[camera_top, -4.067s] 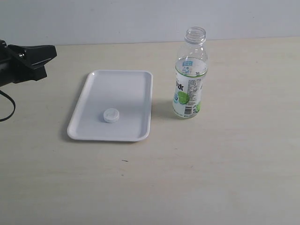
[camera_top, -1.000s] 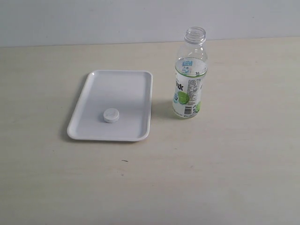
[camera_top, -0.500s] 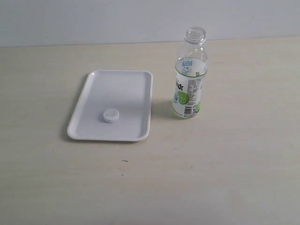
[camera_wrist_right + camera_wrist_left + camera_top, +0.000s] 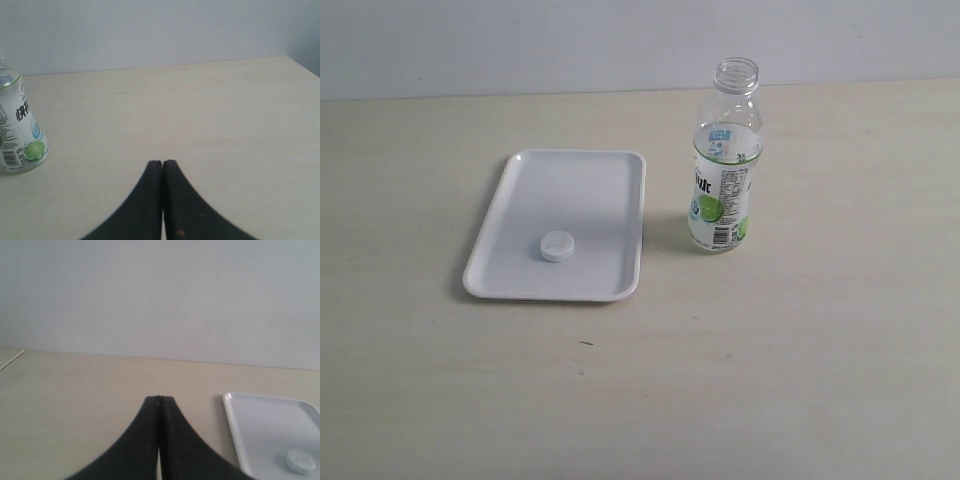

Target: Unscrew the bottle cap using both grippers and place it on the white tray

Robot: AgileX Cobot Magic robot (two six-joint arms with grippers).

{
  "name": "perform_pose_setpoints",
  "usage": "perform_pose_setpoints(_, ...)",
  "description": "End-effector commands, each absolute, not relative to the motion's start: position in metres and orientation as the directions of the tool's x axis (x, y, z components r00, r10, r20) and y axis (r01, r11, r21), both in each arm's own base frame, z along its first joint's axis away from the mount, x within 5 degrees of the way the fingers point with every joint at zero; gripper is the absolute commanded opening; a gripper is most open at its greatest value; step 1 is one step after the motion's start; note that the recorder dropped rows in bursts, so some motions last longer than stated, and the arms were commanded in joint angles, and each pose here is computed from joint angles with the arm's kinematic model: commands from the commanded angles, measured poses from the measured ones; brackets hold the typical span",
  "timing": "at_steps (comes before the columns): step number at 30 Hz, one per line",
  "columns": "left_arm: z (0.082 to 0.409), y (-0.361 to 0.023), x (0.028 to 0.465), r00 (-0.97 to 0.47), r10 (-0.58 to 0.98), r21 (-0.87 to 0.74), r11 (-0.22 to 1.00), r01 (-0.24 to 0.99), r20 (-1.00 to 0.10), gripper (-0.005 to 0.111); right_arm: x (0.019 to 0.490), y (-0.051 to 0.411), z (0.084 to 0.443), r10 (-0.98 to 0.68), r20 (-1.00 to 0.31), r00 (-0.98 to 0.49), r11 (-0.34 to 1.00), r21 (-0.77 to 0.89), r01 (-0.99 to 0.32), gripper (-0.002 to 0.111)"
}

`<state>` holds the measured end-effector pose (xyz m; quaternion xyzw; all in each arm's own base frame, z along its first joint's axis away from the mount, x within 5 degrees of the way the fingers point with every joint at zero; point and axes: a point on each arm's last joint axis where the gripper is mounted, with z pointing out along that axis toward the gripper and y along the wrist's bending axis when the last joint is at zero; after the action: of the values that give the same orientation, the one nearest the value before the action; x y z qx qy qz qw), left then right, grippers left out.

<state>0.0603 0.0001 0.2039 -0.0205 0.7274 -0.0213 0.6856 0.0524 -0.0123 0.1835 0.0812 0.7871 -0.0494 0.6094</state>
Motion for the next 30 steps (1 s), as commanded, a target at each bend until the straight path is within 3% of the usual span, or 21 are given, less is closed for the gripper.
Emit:
perform_pose_setpoints(1, 0.198, 0.000, 0.059, -0.092, -0.059, -0.059, 0.998, -0.007, -0.994, 0.000, 0.052, -0.013, 0.183, 0.064, -0.970, -0.235, 0.981, 0.018, 0.191, 0.000)
perform_pose_setpoints(13, 0.182, 0.000, 0.056, -0.266, -0.102, -0.098, 0.995, -0.029, -0.959, 0.000, 0.052, -0.013, 0.183, 0.064, -0.970, -0.235, 0.981, 0.018, 0.191, 0.000)
perform_pose_setpoints(30, 0.183, -0.001, 0.054, -0.244, -0.145, -0.144, 0.989, -0.022, -0.959, 0.000, 0.052, -0.013, 0.183, 0.066, -0.970, -0.235, 0.981, 0.020, 0.192, 0.000)
